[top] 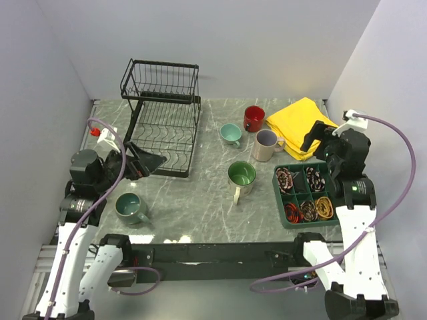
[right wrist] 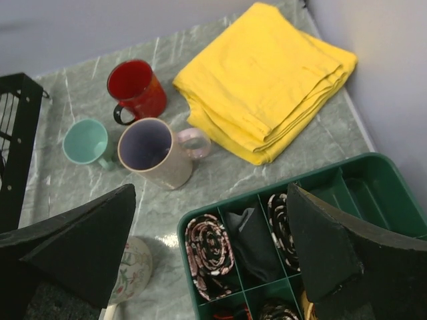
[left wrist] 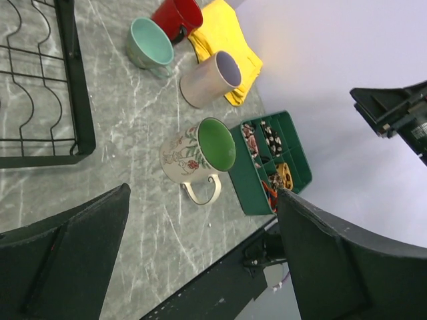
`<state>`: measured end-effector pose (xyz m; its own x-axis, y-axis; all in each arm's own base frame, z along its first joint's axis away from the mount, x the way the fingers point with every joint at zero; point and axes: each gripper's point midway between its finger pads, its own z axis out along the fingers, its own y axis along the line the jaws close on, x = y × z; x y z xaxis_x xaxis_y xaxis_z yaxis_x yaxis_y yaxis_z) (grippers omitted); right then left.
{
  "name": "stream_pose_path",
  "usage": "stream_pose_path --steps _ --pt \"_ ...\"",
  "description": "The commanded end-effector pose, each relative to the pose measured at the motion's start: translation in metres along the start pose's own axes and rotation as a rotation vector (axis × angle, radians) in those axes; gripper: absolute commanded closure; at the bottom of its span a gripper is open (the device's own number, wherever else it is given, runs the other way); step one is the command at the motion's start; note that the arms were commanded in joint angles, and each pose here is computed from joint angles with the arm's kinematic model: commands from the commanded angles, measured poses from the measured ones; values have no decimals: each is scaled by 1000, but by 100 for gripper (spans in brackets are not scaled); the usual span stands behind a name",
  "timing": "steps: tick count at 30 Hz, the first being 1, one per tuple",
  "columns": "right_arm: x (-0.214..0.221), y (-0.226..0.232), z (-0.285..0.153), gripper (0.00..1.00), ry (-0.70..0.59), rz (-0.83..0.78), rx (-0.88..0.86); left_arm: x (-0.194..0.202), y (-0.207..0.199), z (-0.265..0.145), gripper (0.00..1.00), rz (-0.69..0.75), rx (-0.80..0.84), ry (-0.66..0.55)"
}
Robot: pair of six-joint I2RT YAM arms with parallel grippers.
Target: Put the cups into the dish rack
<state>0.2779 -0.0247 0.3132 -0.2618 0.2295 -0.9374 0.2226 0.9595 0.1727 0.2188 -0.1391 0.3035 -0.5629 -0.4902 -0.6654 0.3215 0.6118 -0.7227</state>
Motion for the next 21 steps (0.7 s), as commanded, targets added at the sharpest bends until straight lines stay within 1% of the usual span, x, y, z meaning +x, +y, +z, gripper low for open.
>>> stream_pose_path --steps 1,4,5,6,7,8,9,10,11,13,14,16,17,20,21 --pt "-11 14 -1 0 -11 -18 -69 1 -11 4 4 -2 67 11" --pt "4 29 0 0 39 -70 -171 6 -13 10 4 -14 81 33" --pt "8 33 0 0 47 -113 -212 10 -17 12 4 -11 97 47" --pt "22 53 -5 0 79 -147 -346 12 -16 15 4 -15 88 50" --pt "29 64 -10 0 87 -200 -435 15 -15 19 4 -19 82 62" --pt "39 74 -16 0 91 -307 -544 24 -23 22 4 -14 104 90" --pt "50 90 -26 0 109 -340 -669 27 -24 25 4 -12 102 97" --pt "54 94 -29 0 115 -363 -702 29 -22 31 4 -14 80 93" --pt "59 95 -28 0 130 -380 -713 40 -29 34 4 -15 98 124" --pt "70 107 -31 0 164 -413 -770 47 -30 42 4 -23 91 134" --pt "80 108 -26 0 218 -408 -773 56 -37 44 4 -36 109 160" --pt "91 115 -23 0 279 -422 -802 65 -38 50 4 -54 114 168" --pt "100 116 -14 0 342 -410 -788 77 -40 53 4 -80 122 198" --pt "121 121 3 0 460 -411 -753 93 -47 59 3 -116 133 214" --pt "126 124 6 0 481 -408 -748 101 -44 61 4 -124 124 226"
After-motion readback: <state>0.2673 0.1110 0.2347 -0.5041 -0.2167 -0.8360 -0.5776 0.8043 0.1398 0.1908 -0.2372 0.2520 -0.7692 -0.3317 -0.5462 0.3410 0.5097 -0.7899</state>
